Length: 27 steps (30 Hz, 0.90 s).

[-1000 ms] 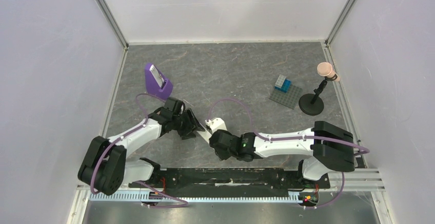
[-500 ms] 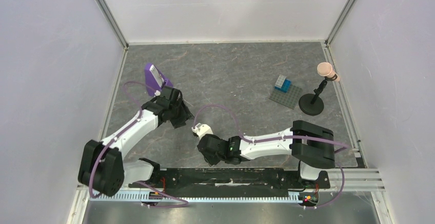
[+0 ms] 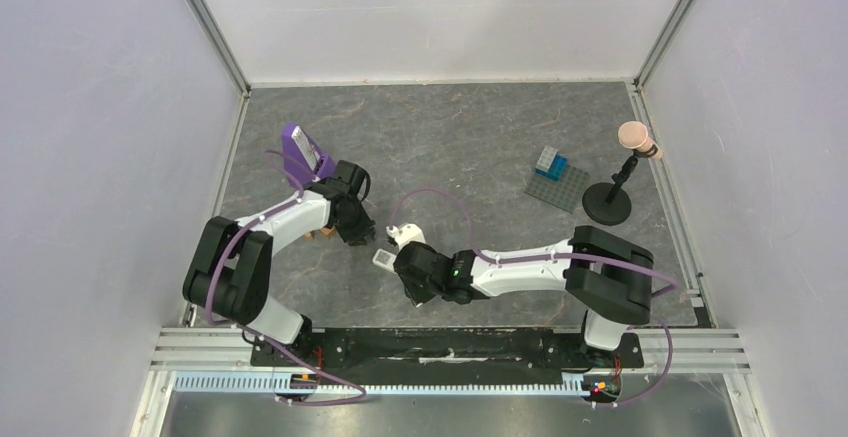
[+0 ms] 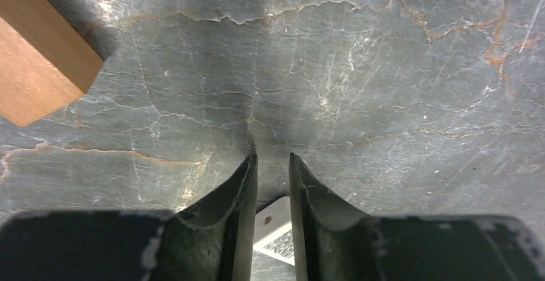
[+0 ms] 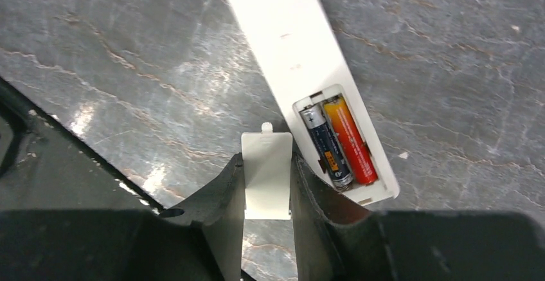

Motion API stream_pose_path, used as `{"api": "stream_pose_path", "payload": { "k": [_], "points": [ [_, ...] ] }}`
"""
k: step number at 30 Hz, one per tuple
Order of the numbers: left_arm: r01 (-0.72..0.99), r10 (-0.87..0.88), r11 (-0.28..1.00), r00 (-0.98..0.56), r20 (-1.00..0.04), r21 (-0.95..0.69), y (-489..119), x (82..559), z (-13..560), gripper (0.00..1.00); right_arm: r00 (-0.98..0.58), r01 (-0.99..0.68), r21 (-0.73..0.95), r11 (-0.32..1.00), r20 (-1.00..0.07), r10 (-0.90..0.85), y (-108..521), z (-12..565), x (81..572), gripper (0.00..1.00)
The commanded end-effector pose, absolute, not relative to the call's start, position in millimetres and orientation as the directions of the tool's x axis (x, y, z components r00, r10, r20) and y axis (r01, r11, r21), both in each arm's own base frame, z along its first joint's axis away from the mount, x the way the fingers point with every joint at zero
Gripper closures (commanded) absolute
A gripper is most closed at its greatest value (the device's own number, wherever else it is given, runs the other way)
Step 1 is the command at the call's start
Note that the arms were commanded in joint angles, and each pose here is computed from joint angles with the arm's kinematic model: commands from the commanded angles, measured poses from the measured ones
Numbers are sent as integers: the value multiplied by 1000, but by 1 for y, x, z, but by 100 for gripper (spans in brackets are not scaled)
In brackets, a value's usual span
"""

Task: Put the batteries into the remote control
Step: Pick up the battery cover at the center of the board, then adjust the battery cover.

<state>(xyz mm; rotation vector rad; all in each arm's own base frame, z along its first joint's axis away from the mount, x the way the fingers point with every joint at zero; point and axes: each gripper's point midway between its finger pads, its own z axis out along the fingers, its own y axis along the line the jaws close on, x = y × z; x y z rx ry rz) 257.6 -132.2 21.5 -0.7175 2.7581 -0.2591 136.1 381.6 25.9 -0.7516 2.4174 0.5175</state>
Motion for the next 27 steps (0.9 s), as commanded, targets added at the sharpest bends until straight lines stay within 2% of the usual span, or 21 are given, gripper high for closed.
{"api": "stream_pose_path", "payload": {
  "k": [1,6,13,16,22,27],
  "points": [
    [-410,-470,873,-851,-233,-266,-143,265,24,71,-693,-589,190,786,-619,-370,375,31,146,86],
    [-351,-415,886,-892,-180,-303,-163,243,21,76,-691,-585,182,790,-622,-368,369,32,149,86],
    [-370,-440,878,-874,-206,-304,-157,232,23,76,-681,-593,187,783,-635,-365,374,35,152,86],
    [-379,-444,881,-869,-220,-282,-152,234,23,75,-682,-593,198,780,-639,-356,378,38,152,86],
    [-404,-447,894,-836,-319,-193,-130,247,42,72,-672,-595,218,773,-663,-330,375,55,152,86],
    [-368,-439,895,-829,-346,-253,-133,244,75,69,-620,-661,240,711,-708,-338,373,89,146,86]
  ]
}}
